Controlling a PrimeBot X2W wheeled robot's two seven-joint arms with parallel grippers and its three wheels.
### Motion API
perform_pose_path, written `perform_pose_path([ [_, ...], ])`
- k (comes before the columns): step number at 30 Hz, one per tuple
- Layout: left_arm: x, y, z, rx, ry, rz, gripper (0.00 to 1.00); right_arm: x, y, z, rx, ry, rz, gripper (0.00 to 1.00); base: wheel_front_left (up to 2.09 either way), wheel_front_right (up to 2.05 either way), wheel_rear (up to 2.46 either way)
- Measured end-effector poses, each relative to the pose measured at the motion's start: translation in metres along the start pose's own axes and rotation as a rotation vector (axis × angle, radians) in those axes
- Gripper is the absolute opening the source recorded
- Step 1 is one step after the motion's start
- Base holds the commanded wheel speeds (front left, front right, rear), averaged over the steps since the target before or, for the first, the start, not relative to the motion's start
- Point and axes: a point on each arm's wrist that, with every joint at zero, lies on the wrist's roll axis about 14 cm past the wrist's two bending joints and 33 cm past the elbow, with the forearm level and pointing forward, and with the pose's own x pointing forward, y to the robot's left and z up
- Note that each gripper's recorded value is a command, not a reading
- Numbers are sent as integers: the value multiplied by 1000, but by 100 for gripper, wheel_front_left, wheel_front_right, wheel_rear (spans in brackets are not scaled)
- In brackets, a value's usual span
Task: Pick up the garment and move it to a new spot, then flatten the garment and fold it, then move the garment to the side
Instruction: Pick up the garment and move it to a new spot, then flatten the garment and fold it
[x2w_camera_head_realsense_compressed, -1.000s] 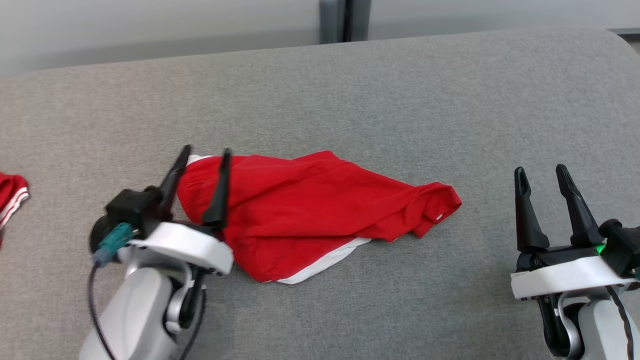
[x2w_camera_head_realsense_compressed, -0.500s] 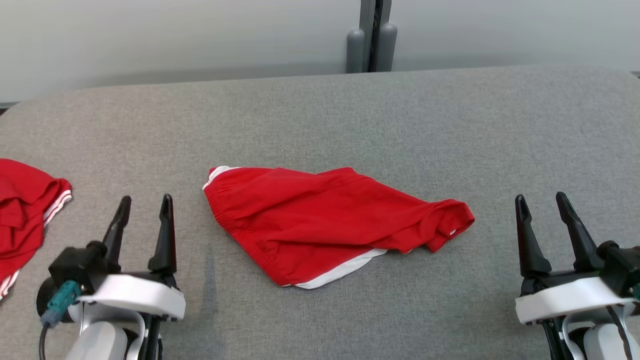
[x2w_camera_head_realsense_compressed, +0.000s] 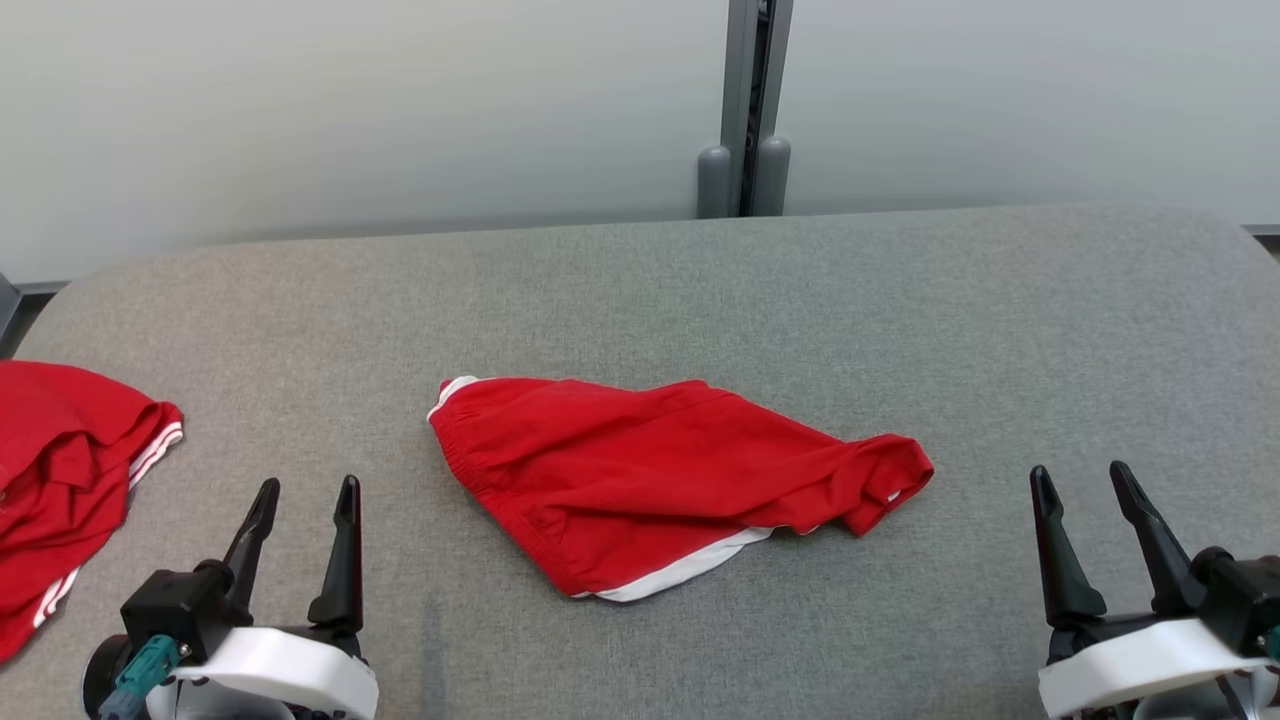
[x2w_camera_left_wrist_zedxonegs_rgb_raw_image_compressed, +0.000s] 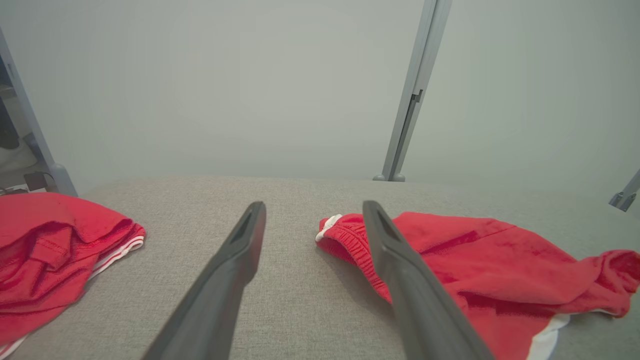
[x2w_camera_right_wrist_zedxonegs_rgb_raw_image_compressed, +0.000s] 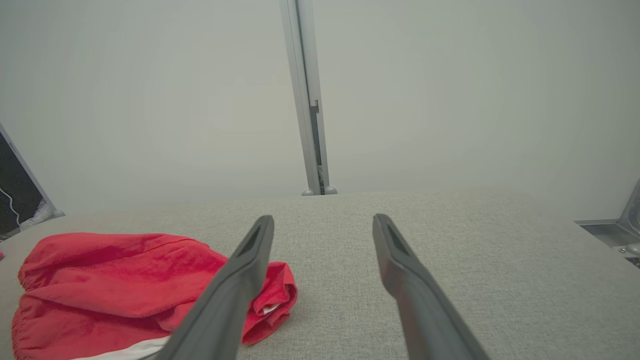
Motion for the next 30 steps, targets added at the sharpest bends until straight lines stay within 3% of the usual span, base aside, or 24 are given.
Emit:
perform_pose_path([
  [30,-10,-6,-6,4,40,-11,100,-13,-1,2,8,16,-14,100,0,0,0],
])
